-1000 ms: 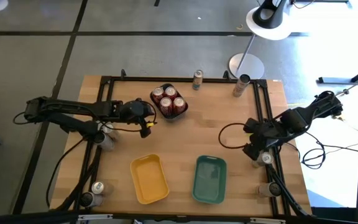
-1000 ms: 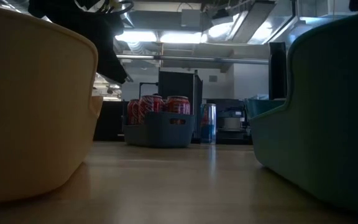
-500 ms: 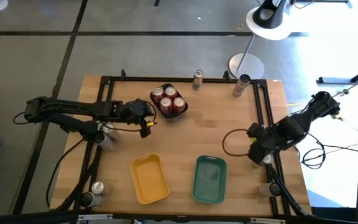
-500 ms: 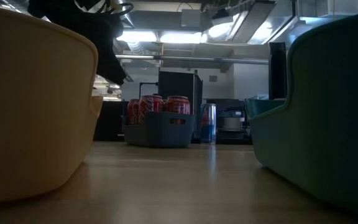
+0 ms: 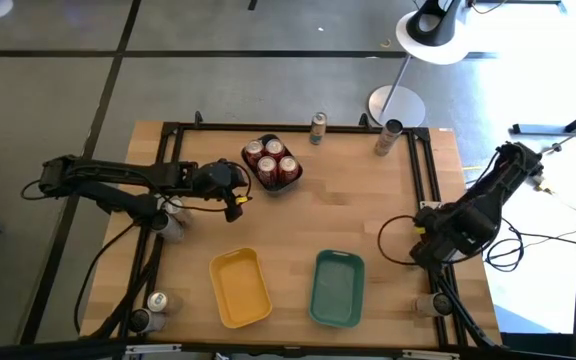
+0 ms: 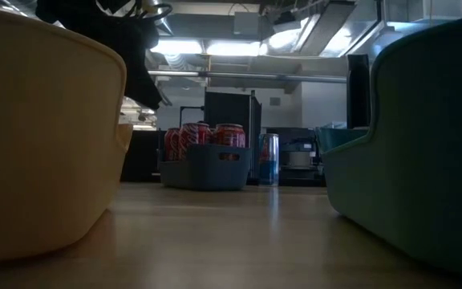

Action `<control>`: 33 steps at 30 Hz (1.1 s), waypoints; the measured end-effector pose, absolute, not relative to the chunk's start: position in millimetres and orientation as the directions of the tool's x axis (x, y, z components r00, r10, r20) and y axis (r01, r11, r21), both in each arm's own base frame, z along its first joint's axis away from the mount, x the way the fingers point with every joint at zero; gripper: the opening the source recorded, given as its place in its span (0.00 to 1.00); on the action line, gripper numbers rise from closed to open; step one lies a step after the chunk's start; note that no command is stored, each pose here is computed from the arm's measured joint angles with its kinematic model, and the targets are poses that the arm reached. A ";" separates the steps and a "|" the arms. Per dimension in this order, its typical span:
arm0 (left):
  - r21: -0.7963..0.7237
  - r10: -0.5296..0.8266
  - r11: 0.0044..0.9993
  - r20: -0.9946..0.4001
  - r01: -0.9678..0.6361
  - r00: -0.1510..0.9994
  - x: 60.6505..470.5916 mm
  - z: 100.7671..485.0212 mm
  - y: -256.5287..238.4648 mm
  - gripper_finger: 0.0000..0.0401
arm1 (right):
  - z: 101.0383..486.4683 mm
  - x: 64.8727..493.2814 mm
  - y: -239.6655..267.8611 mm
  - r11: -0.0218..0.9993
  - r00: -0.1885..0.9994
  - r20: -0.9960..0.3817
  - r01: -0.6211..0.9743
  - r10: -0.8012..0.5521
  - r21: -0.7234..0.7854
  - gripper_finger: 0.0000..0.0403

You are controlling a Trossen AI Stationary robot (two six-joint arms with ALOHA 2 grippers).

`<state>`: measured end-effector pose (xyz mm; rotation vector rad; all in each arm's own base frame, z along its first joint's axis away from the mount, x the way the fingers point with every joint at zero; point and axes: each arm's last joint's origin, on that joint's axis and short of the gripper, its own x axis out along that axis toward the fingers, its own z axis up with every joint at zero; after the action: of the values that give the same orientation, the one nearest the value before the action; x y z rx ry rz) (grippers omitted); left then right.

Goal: Sort soda cans
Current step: Put the blue soda can into the green bin

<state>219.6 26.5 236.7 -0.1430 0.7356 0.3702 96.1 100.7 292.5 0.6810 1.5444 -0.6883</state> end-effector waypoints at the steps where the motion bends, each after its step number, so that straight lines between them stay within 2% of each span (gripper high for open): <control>1: 0.002 0.279 0.926 -0.679 -0.378 0.679 219.5 236.6 26.5 0.53 | 290.0 92.3 99.7 0.624 -0.079 -0.996 0.780 0.028 -0.044 0.91; 11: 0.002 0.279 0.926 -0.678 -0.378 0.680 219.5 236.7 26.6 0.53 | 291.9 77.8 102.1 0.500 0.000 -0.998 0.865 0.061 0.031 0.91; 14: 0.002 0.279 0.926 -0.678 -0.378 0.680 219.6 236.7 26.6 0.53 | 289.3 79.0 107.2 0.491 0.042 -0.996 0.868 0.083 0.077 0.91; 29: 0.002 0.280 0.926 -0.678 -0.379 0.680 219.6 236.8 26.6 0.53 | 250.1 83.8 117.6 0.486 0.040 -0.997 0.871 0.073 0.071 0.91; 33: 0.002 0.280 0.926 -0.677 -0.379 0.681 219.7 236.8 26.6 0.53 | 242.5 82.3 116.7 0.490 0.009 -0.997 0.871 0.072 0.043 0.91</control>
<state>219.7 26.6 236.8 -0.1429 0.7346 0.3707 82.3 116.7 242.5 0.8803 1.4381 -0.7712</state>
